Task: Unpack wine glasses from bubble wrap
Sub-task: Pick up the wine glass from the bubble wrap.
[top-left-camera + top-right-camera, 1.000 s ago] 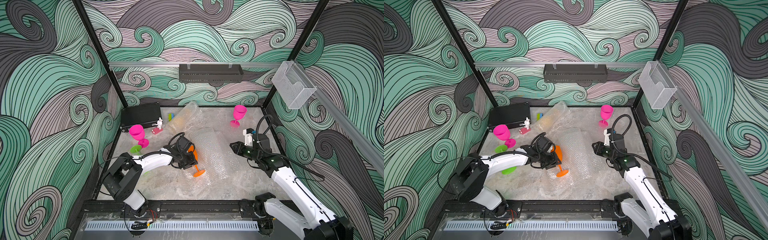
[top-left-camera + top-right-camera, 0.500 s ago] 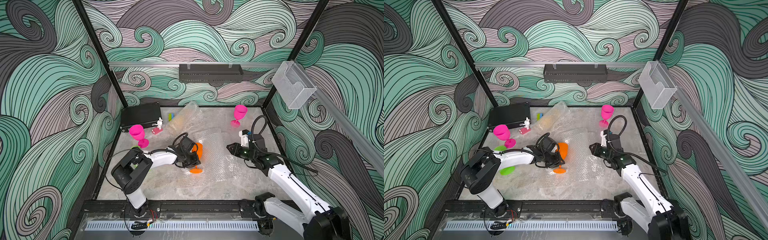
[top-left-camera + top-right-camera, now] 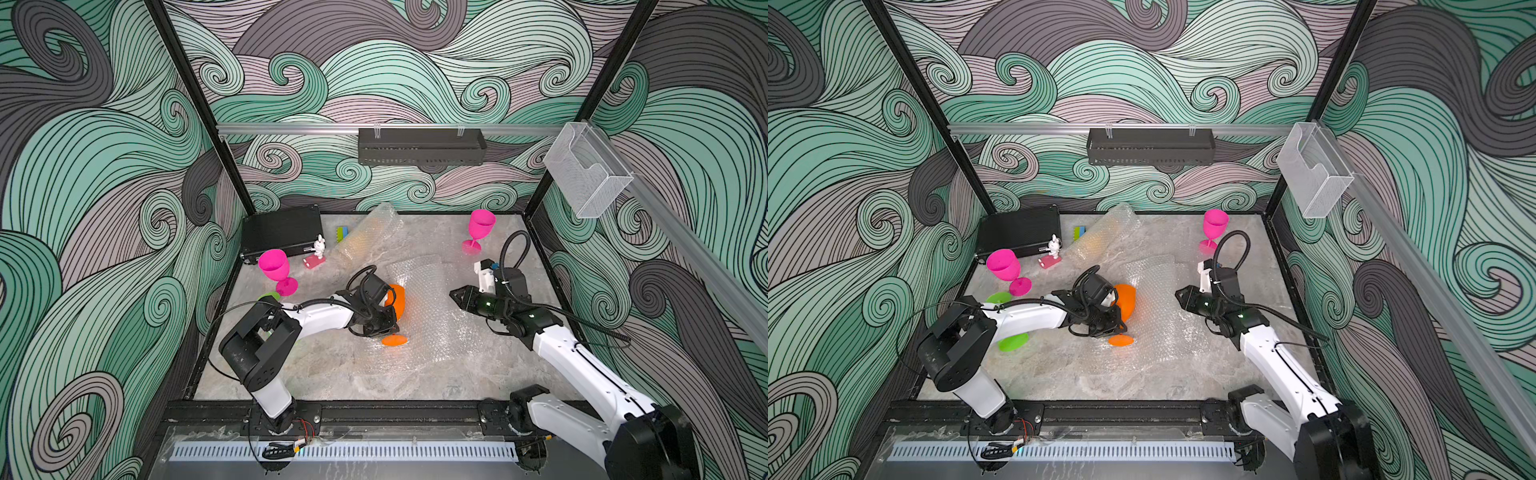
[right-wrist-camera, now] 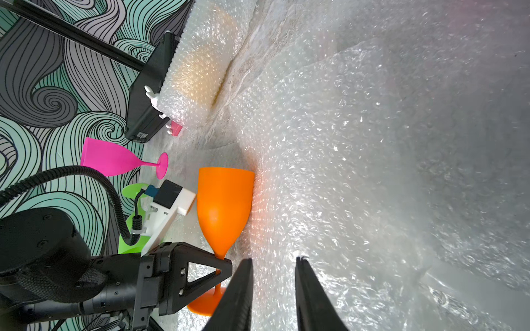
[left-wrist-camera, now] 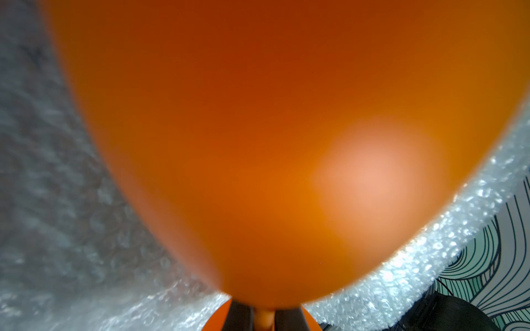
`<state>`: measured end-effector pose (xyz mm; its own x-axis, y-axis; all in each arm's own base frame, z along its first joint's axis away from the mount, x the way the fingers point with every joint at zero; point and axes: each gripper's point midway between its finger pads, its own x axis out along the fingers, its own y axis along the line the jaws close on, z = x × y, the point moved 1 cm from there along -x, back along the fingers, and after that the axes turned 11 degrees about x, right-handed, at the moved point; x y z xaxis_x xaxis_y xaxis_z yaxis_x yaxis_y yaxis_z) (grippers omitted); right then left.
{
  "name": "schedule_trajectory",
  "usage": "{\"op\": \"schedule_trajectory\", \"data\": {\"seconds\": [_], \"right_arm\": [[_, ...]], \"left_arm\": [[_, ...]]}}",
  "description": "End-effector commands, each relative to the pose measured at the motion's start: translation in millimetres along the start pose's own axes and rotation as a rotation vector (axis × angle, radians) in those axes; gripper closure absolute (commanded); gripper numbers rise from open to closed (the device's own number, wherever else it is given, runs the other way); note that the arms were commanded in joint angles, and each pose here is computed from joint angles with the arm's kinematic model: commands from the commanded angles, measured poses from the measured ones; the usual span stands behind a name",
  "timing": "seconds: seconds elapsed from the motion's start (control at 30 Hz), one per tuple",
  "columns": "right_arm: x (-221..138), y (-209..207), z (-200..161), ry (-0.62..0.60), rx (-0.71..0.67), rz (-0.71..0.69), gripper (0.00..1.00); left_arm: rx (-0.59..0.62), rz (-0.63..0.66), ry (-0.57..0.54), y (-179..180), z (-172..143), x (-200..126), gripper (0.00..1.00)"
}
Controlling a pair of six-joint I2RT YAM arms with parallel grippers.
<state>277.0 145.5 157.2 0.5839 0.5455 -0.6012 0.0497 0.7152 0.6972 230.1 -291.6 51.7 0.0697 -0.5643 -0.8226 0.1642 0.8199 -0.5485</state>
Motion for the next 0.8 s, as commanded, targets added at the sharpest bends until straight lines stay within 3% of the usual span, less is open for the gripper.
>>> {"op": "schedule_trajectory", "data": {"seconds": [0.0, 0.37, 0.67, 0.77], "right_arm": [[-3.8, 24.3, 9.7, -0.003, -0.018, 0.075, 0.7], [-2.5, 63.5, 21.2, 0.087, -0.022, 0.171, 0.67], [-0.5, 77.7, 23.4, 0.174, -0.001, 0.187, 0.61], [0.5, 73.7, 23.5, 0.193, 0.01, 0.173, 0.59]], "left_arm": [[0.071, -0.001, 0.014, -9.1, -2.7, -15.9, 1.0], [0.377, 0.061, -0.112, -20.2, 11.1, -55.8, 1.0], [0.739, 0.3, -0.296, -31.3, 27.4, -72.3, 1.0], [0.83, 0.383, -0.406, -37.0, 35.3, -89.6, 1.0]]}}
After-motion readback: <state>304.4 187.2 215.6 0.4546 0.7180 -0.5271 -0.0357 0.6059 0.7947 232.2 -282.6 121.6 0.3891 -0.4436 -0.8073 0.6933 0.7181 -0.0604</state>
